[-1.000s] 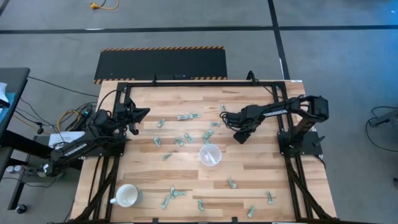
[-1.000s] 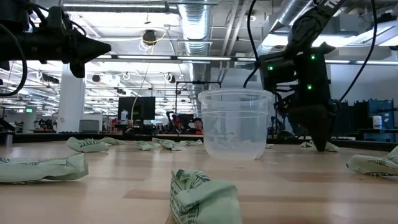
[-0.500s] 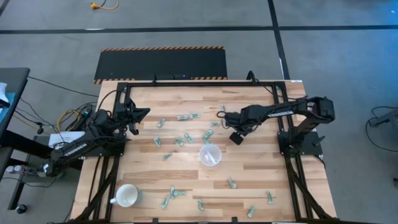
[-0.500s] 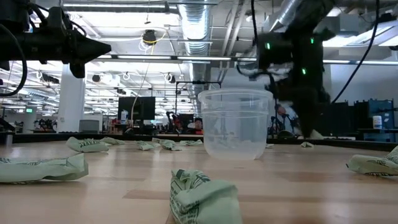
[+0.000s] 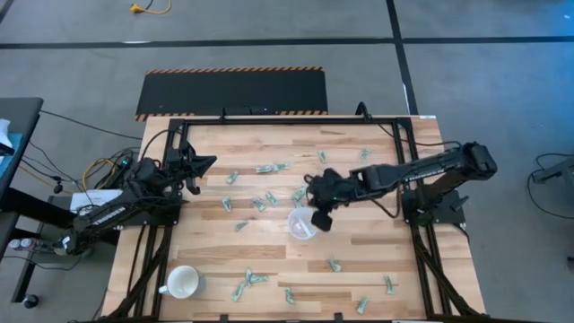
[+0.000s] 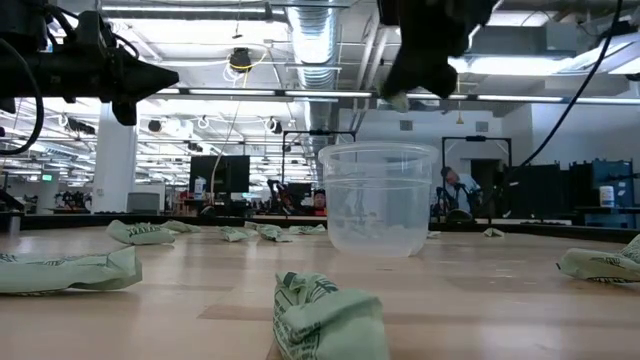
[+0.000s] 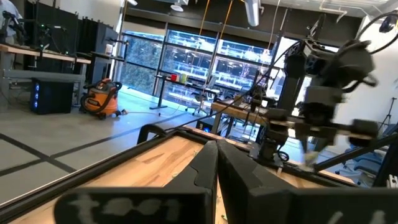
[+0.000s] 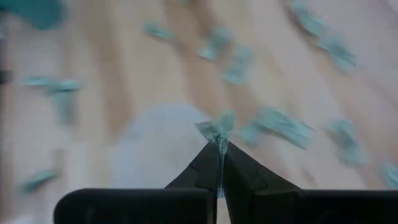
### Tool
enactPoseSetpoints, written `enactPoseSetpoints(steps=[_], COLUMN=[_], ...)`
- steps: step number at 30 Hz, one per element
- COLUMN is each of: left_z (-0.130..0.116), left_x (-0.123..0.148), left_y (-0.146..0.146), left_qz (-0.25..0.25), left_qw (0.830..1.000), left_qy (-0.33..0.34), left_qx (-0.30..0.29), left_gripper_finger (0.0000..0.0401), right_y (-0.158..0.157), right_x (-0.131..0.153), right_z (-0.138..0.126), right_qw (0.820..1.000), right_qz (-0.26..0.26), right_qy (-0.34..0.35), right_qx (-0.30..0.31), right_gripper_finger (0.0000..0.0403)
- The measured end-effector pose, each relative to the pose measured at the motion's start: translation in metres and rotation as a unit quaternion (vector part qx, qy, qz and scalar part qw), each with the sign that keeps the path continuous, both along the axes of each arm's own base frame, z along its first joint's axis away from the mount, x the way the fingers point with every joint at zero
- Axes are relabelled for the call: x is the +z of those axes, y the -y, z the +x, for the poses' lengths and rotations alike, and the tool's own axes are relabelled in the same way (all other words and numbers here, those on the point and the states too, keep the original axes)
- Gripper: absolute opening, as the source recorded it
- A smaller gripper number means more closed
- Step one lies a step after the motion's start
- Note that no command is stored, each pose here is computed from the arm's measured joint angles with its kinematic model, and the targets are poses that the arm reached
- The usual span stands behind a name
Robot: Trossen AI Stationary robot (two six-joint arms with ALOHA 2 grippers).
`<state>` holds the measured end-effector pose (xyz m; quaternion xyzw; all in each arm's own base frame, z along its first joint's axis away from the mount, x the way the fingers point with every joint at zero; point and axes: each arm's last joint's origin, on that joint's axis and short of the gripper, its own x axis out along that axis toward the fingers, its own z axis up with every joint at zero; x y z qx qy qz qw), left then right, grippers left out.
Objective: Pick and place Stevia / Truvia into bins
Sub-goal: Put the stevia packet into the transparent container
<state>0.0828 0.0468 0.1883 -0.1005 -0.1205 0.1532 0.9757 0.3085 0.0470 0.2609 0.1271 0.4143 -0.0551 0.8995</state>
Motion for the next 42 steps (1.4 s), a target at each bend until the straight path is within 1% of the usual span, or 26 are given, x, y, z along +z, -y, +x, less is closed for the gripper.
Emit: enactPoseSetpoints(steps=[2, 10, 15, 22, 25, 28, 30, 33, 37, 39, 42], left_z=[0.0, 0.0, 0.0, 0.0, 0.0, 0.0, 0.0, 0.0, 0.0, 0.0, 0.0], left_x=[0.0, 0.0, 0.0, 0.0, 0.0, 0.0, 0.0, 0.0, 0.0, 0.0, 0.0], left_y=[0.0, 0.0, 0.0, 0.0, 0.0, 0.0, 0.0, 0.0, 0.0, 0.0, 0.0], left_qz=[0.0, -0.002, -0.002, -0.002, -0.002, -0.002, -0.002, -0.002, -0.002, -0.002, -0.002], left_qw=[1.0, 1.0, 1.0, 1.0, 1.0, 1.0, 1.0, 1.0, 1.0, 1.0, 1.0], left_qy=[0.0, 0.001, 0.001, 0.001, 0.001, 0.0, 0.0, 0.0, 0.0, 0.0, 0.0], left_qx=[0.0, -0.001, 0.0, 0.0, 0.0, -0.001, -0.001, -0.001, -0.001, -0.001, -0.001], left_gripper_finger=[0.0, 0.0, 0.0, 0.0, 0.0, 0.0, 0.0, 0.0, 0.0, 0.0, 0.0], right_y=[-0.006, -0.021, -0.022, -0.02, -0.017, -0.015, -0.013, -0.006, 0.009, 0.015, 0.023], right_x=[0.002, 0.002, 0.002, 0.002, 0.002, 0.001, -0.001, -0.005, -0.005, -0.008, -0.017], right_z=[0.001, -0.001, -0.001, -0.001, 0.0, -0.001, -0.004, -0.012, -0.029, -0.039, -0.058], right_qw=[1.0, 0.999, 1.0, 1.0, 1.0, 0.999, 0.997, 0.993, 0.983, 0.98, 0.979], right_qz=[0.007, 0.019, 0.008, 0.008, -0.009, -0.05, -0.075, -0.106, -0.136, -0.139, -0.128], right_qy=[0.011, 0.016, 0.019, 0.019, 0.022, 0.017, -0.003, -0.047, -0.097, -0.103, -0.102], right_qx=[0.017, 0.028, 0.02, 0.012, 0.007, 0.011, 0.008, -0.017, -0.081, -0.099, -0.122], right_gripper_finger=[0.0005, 0.0016, 0.0041, 0.0082, 0.0087, 0.0086, 0.0084, 0.0079, 0.0075, 0.0073, 0.0071])
